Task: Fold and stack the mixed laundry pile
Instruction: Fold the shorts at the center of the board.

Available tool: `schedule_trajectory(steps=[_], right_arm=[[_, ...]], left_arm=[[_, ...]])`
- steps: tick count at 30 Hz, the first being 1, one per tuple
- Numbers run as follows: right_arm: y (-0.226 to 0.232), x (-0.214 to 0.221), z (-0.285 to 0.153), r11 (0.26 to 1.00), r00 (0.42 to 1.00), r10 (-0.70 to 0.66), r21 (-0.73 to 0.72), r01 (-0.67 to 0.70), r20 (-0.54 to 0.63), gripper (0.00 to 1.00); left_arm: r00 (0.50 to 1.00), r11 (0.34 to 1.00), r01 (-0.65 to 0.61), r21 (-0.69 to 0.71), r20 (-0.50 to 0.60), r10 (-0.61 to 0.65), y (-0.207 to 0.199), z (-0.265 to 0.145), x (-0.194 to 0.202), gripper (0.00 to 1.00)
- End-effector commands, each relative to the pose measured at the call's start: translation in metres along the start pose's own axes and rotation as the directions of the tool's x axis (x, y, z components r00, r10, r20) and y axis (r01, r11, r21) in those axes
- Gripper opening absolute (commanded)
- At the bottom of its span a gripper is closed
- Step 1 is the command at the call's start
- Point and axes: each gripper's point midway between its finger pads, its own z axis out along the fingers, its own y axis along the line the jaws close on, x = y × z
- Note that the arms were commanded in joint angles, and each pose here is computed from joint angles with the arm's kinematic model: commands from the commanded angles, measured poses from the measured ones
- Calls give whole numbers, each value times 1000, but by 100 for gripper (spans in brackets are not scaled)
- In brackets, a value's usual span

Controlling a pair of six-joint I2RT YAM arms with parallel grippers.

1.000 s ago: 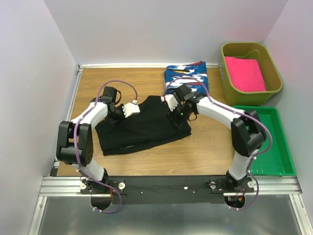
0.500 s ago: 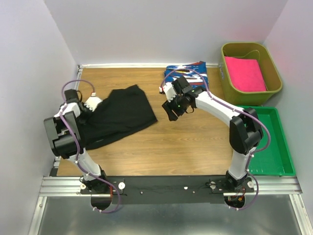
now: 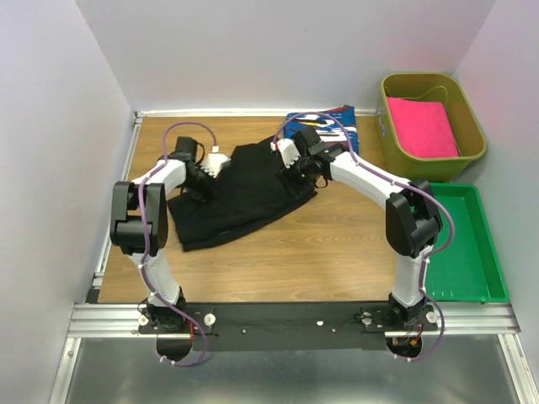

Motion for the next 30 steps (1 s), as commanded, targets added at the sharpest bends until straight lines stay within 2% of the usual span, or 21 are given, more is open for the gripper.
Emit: schedule_trajectory(steps=[1, 5, 8, 12, 16, 21, 23, 24, 27, 30], right_arm=[[-7, -7, 14, 998, 998, 57, 18, -57, 1, 64], [-6, 12, 40, 996, 995, 86, 8, -86, -58, 63], [-6, 23, 62, 997, 991, 83, 2, -83, -108, 62], [-5, 5, 110, 998, 992, 58, -2, -59, -109, 62], [-5, -23, 147, 1000, 996, 13, 21, -11, -85, 60], [-21, -62, 173, 987, 996, -93, 130, 94, -16, 58], [-35, -81, 172, 971, 990, -134, 203, 125, 33, 57], [-48, -85, 167, 955, 988, -147, 265, 132, 38, 57], [-77, -105, 142, 919, 979, -177, 373, 127, 102, 57], [-104, -129, 108, 898, 968, -179, 432, 88, 174, 57]], left_arm=[[973, 948, 231, 218, -41, -228, -47, 12, -2, 0], [954, 947, 300, 112, -33, -298, -12, 3, 21, 0], [920, 921, 388, 31, -63, -386, 14, -4, 64, 0], [874, 877, 480, -9, -80, -479, 27, -15, 118, 0], [866, 867, 497, -32, -48, -498, 43, -44, 125, 0], [919, 914, 395, 97, -65, -390, 19, -54, 122, 0], [935, 924, 354, 144, -64, -348, 9, -57, 119, 5], [946, 930, 325, 173, -51, -321, 2, -57, 117, 13], [980, 950, 198, 242, -52, -191, -29, -53, 103, 23], [994, 952, 67, 298, -106, -36, -69, -35, 94, 23]])
